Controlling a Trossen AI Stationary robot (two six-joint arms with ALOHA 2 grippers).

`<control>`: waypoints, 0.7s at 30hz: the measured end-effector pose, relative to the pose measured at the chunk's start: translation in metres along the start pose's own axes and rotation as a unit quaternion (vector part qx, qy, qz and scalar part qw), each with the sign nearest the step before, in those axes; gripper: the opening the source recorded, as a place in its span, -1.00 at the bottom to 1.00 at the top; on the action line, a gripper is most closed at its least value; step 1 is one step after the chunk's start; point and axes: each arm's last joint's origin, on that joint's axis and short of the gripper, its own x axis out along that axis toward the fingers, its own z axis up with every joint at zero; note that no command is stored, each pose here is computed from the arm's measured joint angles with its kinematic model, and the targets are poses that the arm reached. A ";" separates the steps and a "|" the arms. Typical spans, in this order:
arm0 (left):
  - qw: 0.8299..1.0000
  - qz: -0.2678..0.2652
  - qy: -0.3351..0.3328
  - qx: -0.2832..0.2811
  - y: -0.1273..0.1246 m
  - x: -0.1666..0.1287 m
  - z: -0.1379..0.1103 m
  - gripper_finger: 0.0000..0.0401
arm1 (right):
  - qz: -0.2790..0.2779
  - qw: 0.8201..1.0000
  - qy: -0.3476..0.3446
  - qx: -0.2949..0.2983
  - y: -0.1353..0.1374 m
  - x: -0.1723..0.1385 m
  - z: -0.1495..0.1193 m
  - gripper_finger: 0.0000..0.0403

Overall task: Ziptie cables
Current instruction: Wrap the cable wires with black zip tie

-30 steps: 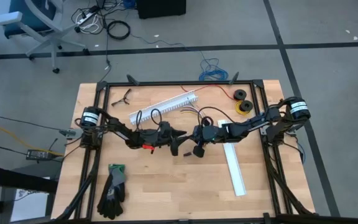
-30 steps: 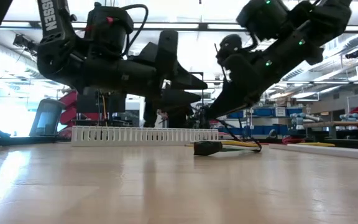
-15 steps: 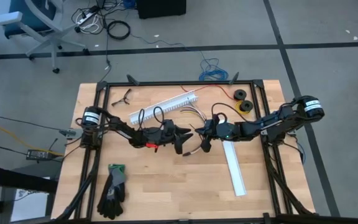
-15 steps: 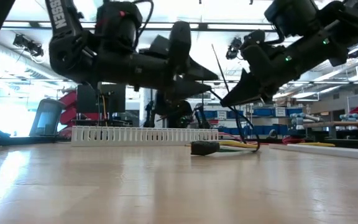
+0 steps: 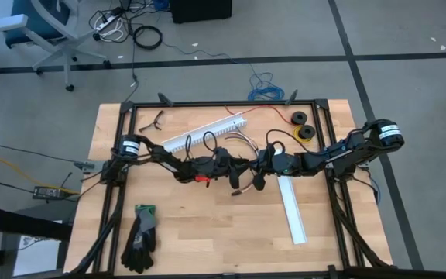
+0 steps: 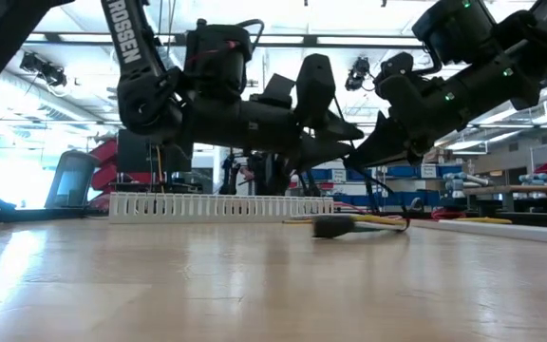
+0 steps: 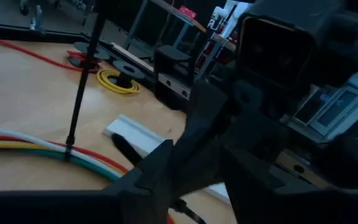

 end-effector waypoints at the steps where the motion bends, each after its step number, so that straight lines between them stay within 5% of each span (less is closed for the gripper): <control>1: 1.000 0.002 0.003 0.002 0.001 0.001 0.001 -0.36 | 0.000 1.000 0.000 0.000 0.000 0.000 0.000 -1.00; 8: 1.000 0.009 0.009 0.019 0.004 0.001 0.000 -0.94 | 0.001 1.000 0.001 -0.001 0.000 0.000 0.000 -1.00; 21: 0.999 -0.028 0.023 0.030 0.002 0.001 0.000 -0.97 | 0.009 1.000 0.006 -0.002 0.001 0.000 -0.001 -1.00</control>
